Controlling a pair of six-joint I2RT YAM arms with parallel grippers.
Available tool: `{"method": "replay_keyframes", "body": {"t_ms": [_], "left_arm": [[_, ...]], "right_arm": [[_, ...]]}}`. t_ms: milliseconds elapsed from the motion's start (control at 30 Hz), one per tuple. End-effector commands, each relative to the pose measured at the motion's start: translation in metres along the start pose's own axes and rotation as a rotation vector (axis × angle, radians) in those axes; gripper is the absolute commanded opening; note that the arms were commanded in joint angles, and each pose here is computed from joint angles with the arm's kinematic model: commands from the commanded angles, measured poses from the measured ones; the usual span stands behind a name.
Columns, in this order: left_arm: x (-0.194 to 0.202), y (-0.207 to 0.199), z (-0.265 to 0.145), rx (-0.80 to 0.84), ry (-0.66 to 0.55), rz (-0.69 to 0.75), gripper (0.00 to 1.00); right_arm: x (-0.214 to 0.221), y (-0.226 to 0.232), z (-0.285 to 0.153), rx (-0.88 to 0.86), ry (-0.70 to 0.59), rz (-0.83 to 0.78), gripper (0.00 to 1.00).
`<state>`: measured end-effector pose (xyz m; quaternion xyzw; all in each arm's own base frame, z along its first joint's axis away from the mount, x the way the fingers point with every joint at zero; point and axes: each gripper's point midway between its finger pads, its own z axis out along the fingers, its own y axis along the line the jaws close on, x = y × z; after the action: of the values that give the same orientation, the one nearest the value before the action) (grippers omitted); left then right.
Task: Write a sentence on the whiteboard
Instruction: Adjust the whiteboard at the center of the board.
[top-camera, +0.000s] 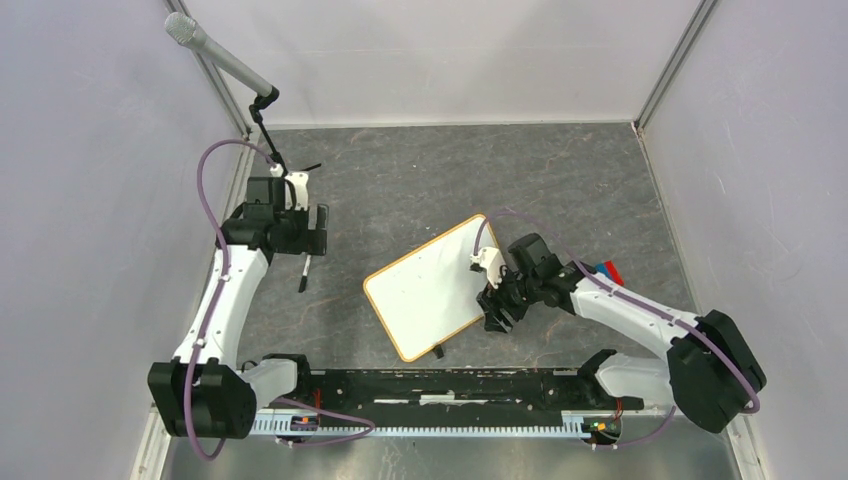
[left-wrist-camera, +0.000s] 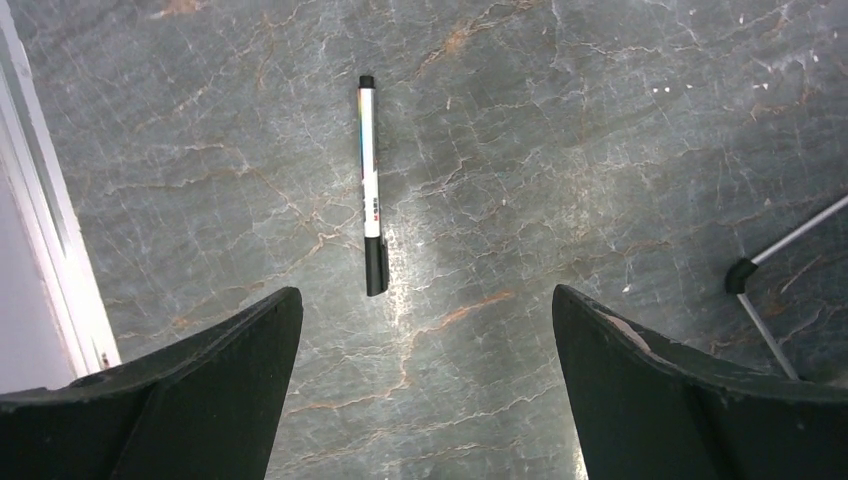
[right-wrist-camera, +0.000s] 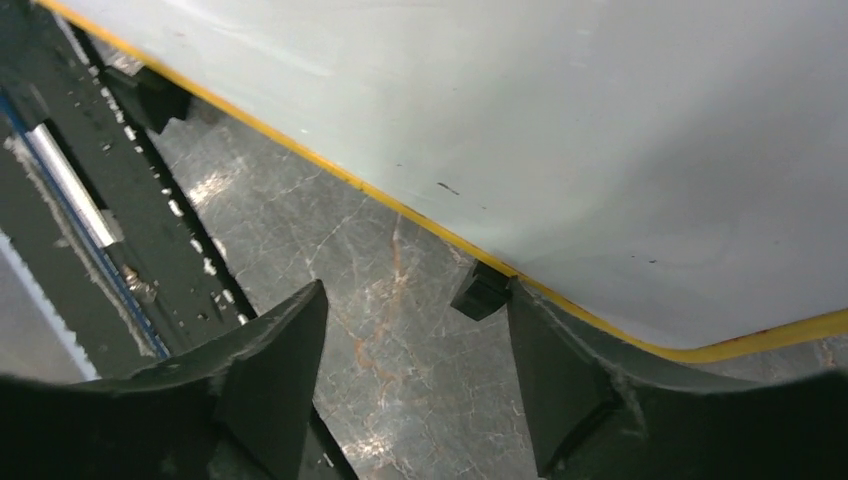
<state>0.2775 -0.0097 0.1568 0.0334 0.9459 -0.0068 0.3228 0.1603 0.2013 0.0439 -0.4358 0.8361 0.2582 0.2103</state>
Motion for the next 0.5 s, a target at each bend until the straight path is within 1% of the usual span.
{"method": "replay_keyframes", "body": {"t_ms": [0, 67, 100, 200, 267, 367, 400, 467], "left_arm": [[-0.009, -0.001, -0.018, 0.049, 0.003, 0.202, 1.00], [-0.002, 0.004, -0.021, 0.045, 0.041, 0.271, 1.00], [0.003, 0.006, -0.022, 0.045, 0.071, 0.295, 1.00], [0.019, 0.006, -0.020, 0.078, 0.162, 0.355, 1.00], [0.029, 0.008, -0.013, 0.080, 0.212, 0.374, 0.98], [0.042, 0.016, 0.005, 0.068, 0.298, 0.370, 0.91], [0.044, 0.019, 0.012, 0.057, 0.317, 0.364, 0.87], [0.042, 0.022, 0.030, 0.049, 0.316, 0.348, 0.79]], "right_arm": [[-0.032, 0.014, -0.020, -0.070, -0.057, -0.153, 0.75], [-0.028, 0.011, -0.025, -0.063, -0.010, -0.205, 0.75], [-0.027, 0.010, -0.027, -0.065, 0.001, -0.223, 0.78], [-0.032, 0.013, -0.035, -0.079, -0.021, -0.259, 0.87], [-0.040, 0.012, -0.041, -0.065, -0.042, -0.283, 0.90], [-0.054, 0.007, -0.052, -0.029, -0.068, -0.315, 0.93], [-0.061, 0.007, -0.056, -0.024, -0.087, -0.318, 0.94], [-0.076, 0.007, -0.065, -0.028, -0.128, -0.329, 0.95]]}}
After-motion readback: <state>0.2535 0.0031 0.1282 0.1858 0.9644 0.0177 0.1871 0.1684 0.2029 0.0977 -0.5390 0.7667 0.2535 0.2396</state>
